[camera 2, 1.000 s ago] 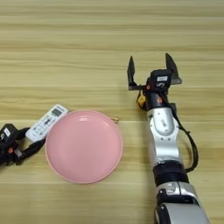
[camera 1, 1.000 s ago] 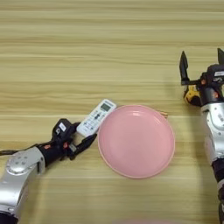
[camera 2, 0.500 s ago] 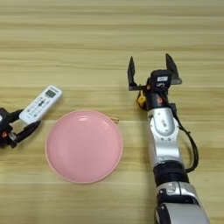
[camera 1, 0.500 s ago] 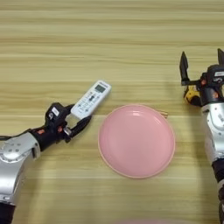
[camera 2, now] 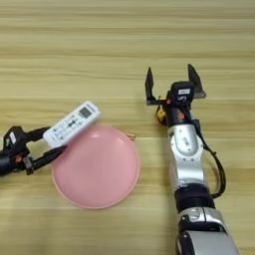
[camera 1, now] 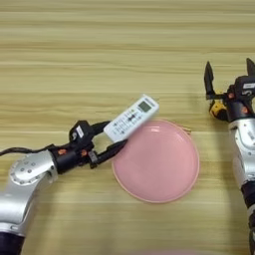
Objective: Move the objects on the table
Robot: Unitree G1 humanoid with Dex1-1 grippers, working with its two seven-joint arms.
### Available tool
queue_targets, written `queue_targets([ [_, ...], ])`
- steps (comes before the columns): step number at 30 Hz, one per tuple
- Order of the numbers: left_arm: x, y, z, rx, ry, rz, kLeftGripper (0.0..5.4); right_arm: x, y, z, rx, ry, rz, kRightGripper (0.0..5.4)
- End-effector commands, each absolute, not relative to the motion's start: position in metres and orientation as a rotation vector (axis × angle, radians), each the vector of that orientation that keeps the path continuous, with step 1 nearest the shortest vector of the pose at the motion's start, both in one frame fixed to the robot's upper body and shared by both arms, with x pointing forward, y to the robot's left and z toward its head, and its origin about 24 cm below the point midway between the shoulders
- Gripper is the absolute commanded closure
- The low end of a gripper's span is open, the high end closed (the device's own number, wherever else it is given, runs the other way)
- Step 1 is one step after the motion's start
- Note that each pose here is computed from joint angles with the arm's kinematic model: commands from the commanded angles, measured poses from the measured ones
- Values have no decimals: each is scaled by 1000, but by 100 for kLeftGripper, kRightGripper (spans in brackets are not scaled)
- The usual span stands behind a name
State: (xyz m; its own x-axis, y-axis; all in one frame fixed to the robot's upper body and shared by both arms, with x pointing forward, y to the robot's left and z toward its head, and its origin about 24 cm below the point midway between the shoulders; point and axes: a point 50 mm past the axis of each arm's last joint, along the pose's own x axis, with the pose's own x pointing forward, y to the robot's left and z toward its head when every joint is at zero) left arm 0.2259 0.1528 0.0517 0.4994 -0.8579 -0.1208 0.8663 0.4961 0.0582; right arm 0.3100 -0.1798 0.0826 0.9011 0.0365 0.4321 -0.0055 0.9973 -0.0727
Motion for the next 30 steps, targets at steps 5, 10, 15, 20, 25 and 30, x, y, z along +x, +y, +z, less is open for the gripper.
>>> queue_targets([
  [5, 231, 126, 45, 172, 107, -1227, 251, 311, -184, 86, -82, -468, 24, 0],
  [10, 230, 121, 43, 195, 115, -1274, 251, 311, -184, 87, -82, -470, 24, 0],
  [15, 229, 123, 43, 199, 116, -1282, 251, 311, -183, 86, -82, -468, 25, 0],
  [20, 229, 127, 42, 199, 115, -1272, 209, 312, -182, 86, -81, -467, 28, 0],
  [25, 229, 128, 43, 194, 109, -1266, 164, 312, -182, 86, -81, -467, 28, 0],
  [30, 230, 128, 43, 190, 102, -1260, 125, 312, -182, 86, -81, -466, 27, 0],
])
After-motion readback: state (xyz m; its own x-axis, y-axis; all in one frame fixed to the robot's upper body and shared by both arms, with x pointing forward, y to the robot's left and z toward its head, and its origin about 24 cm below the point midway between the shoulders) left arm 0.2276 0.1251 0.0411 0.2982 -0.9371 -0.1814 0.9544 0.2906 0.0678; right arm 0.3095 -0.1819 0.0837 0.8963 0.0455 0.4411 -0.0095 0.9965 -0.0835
